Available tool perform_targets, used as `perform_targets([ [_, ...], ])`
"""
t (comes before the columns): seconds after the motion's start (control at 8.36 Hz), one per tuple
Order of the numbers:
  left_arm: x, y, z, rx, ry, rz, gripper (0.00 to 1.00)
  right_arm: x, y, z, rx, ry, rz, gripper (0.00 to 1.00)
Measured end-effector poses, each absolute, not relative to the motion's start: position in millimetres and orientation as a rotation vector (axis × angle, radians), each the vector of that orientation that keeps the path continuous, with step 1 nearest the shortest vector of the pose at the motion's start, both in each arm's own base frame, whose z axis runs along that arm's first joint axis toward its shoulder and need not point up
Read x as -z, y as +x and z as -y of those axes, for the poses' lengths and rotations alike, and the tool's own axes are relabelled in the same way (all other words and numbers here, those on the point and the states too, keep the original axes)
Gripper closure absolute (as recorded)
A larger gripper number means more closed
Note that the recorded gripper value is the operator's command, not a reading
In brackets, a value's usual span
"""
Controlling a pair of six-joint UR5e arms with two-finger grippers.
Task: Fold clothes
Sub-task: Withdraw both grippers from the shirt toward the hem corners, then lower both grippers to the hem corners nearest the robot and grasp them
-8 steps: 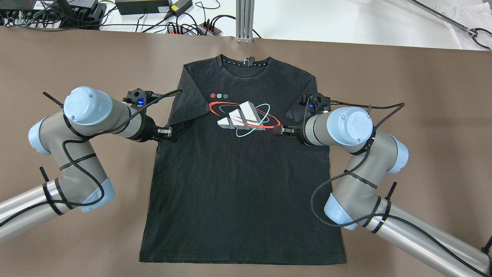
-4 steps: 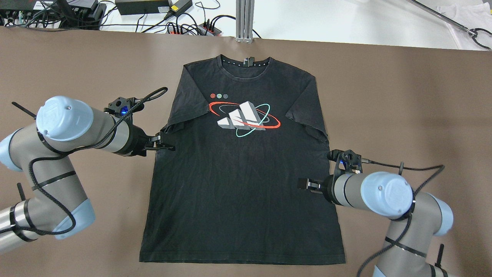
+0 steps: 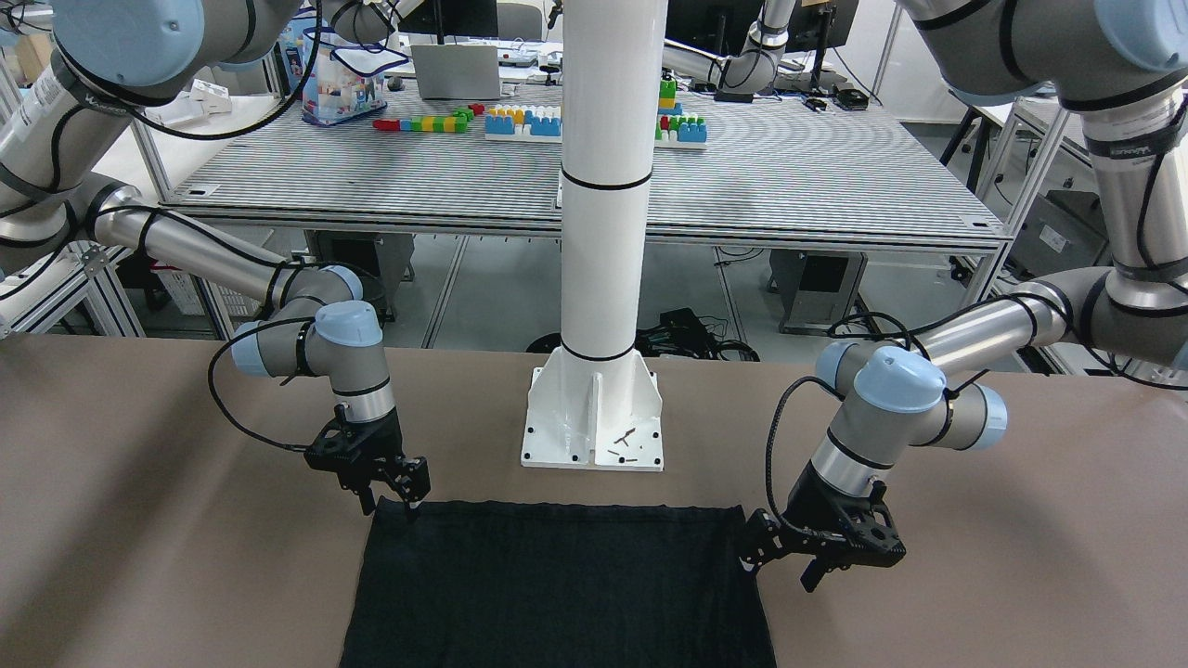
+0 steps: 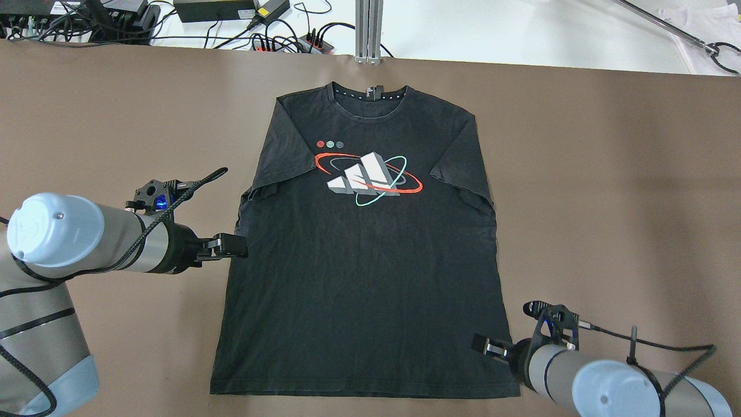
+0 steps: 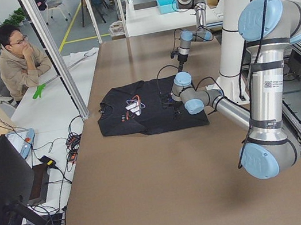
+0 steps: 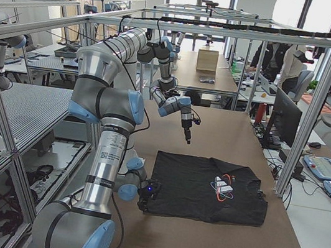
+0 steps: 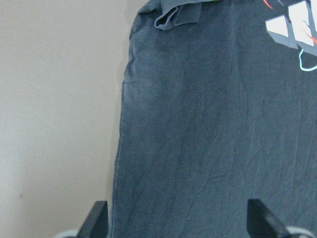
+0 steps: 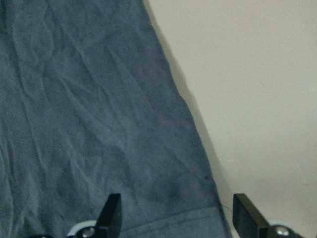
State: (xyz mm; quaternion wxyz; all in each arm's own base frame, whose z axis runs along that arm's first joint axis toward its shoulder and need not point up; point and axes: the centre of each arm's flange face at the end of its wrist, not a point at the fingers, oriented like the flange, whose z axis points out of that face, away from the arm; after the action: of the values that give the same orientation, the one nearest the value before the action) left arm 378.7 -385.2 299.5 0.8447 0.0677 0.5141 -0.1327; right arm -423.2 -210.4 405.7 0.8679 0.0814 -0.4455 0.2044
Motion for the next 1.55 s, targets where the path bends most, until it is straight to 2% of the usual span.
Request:
perform_targets([
  [0.36,-299.4,375.1,378.5,0.293,0.130,-1.089,0.00,-418.7,-420.0,185.7,-0.428,0.159,0.909,0.46],
  [0.48,-300.0,374.2,375.9,0.292,0.128,-1.089,0.01,-419.8,-420.2,183.8,-0.428,0.157,0.908,0.59],
  [0.72,-300.4,374.2,373.9,0.290,0.126,-1.088,0.01,-421.9,-421.4,182.0,-0.426,0.154,0.904,0.73],
  [0.84,-300.3,374.2,373.5,0.289,0.125,-1.089,0.01,-423.0,-422.1,181.5,-0.425,0.153,0.902,0.94],
  [0.96,-300.5,374.6,373.1,0.289,0.125,-1.088,0.01,-423.2,-422.7,180.8,-0.423,0.150,0.901,1.00],
  [1.32,-308.5,381.5,364.9,0.317,0.115,-1.072,0.01,-422.5,-423.6,179.0,-0.418,0.144,0.903,1.00],
  [1.44,-319.2,392.8,347.4,0.359,0.108,-1.049,0.02,-419.8,-422.8,178.8,-0.418,0.143,0.908,1.00],
  [1.55,-330.1,402.9,321.6,0.387,0.106,-1.026,0.09,-414.9,-421.2,178.7,-0.418,0.140,0.918,1.00],
])
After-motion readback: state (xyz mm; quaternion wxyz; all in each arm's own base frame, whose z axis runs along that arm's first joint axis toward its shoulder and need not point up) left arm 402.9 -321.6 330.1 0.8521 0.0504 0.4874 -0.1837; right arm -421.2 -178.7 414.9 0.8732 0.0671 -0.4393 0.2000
